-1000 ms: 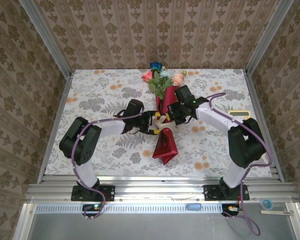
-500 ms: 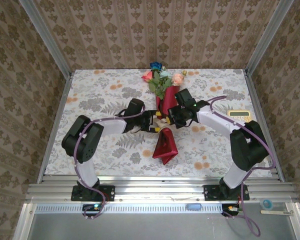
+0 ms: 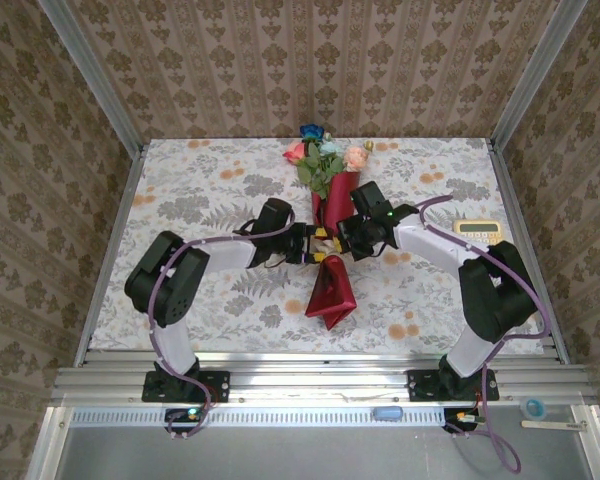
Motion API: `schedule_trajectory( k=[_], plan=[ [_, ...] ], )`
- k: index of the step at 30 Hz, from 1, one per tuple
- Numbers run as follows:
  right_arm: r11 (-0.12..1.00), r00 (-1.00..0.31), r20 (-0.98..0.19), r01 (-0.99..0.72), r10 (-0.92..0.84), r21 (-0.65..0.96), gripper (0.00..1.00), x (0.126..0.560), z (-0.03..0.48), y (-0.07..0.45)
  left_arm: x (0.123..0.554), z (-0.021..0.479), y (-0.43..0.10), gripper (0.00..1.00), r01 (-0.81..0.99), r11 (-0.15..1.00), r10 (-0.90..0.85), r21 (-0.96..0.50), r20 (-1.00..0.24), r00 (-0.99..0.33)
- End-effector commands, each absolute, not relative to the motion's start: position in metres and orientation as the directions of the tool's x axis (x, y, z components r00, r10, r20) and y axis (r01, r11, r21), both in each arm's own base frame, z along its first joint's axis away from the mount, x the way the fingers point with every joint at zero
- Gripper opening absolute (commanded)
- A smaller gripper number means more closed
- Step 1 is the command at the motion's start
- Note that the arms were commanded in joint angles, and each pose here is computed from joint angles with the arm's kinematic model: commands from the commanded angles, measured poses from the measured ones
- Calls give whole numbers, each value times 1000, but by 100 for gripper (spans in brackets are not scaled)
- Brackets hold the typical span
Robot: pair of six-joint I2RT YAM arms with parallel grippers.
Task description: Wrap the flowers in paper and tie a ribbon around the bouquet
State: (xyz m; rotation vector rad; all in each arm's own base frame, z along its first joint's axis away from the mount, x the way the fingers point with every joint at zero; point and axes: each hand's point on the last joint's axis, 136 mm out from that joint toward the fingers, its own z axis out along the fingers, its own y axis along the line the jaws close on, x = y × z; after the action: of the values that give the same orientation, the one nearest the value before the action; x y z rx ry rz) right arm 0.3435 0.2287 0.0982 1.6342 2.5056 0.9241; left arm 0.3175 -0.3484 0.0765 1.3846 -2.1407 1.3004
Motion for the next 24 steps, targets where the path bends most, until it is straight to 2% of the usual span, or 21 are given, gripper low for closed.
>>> schedule_trajectory(
  k=[1, 7, 20, 24],
  plan=[
    [261, -453, 321, 829, 832, 494, 0, 338, 110, 230, 320, 79, -355, 44, -835, 133, -570, -534, 648, -505],
    [258, -450, 323, 831, 833, 492, 0, 333, 108, 228, 321, 77, -359, 42, -834, 136, -565, -535, 649, -509],
    [251, -444, 335, 837, 831, 487, 0, 329, 103, 228, 318, 79, -364, 22, -830, 129, -559, -543, 651, -513],
    [248, -442, 336, 837, 832, 487, 0, 328, 104, 227, 319, 81, -365, 8, -825, 123, -558, -552, 649, -517]
  ],
)
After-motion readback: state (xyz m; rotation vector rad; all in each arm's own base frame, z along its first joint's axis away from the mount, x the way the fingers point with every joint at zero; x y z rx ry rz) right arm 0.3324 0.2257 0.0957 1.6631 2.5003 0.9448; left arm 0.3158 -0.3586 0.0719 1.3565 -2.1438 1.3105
